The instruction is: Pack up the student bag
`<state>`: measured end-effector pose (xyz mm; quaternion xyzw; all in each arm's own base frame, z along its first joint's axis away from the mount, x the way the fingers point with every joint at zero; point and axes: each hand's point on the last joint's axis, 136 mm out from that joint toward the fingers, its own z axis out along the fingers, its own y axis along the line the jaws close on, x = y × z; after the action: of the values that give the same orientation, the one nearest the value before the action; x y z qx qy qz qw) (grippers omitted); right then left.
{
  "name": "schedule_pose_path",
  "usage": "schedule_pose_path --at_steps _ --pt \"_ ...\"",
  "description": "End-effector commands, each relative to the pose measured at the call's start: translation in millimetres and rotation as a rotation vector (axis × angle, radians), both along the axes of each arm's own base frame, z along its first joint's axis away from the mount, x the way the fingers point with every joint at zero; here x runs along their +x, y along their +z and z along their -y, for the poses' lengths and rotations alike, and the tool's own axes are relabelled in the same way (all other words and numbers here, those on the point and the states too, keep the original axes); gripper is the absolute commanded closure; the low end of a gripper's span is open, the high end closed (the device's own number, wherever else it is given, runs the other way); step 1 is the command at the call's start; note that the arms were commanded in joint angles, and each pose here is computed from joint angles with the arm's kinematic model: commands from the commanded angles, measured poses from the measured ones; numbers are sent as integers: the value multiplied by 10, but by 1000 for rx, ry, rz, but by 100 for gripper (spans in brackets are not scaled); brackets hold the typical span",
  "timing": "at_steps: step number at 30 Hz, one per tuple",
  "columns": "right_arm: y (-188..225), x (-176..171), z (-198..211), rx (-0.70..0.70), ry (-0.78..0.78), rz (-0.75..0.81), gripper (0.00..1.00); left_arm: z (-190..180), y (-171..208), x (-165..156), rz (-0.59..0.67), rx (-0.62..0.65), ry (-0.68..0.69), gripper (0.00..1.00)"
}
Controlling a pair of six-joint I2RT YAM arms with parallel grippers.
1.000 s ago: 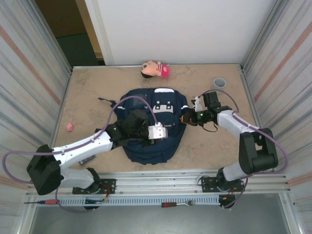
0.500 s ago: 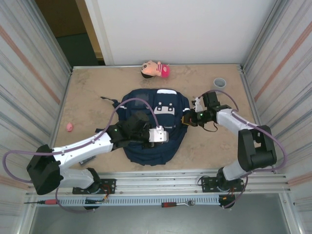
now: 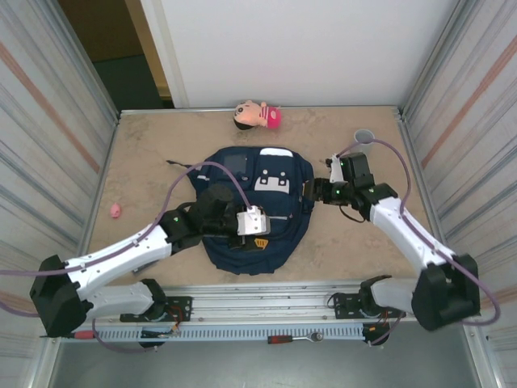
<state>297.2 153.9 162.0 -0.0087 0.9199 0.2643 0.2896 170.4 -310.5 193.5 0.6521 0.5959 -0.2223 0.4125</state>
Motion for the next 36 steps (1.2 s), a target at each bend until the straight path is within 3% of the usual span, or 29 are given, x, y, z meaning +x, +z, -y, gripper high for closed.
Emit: schedule_pose_path --at_steps 1,10,17,23,28,36 --pt "-127 -262 56 -21 -41 -43 40 -155 -242 89 25 96 55 31" --pt "-310 -563 -255 29 37 -51 40 -335 -662 355 28 285 160 23" --pt "-360 -598 -324 15 48 -46 39 -449 -786 530 89 352 239 29" --pt "-310 -628 -398 88 25 -46 39 -222 -513 365 23 200 164 27" --pt "-305 -763 -503 88 4 -99 38 -112 -153 458 20 30 240 21" --pt "-528 -913 -733 22 -21 -188 37 -148 -15 639 -35 2 393 19"
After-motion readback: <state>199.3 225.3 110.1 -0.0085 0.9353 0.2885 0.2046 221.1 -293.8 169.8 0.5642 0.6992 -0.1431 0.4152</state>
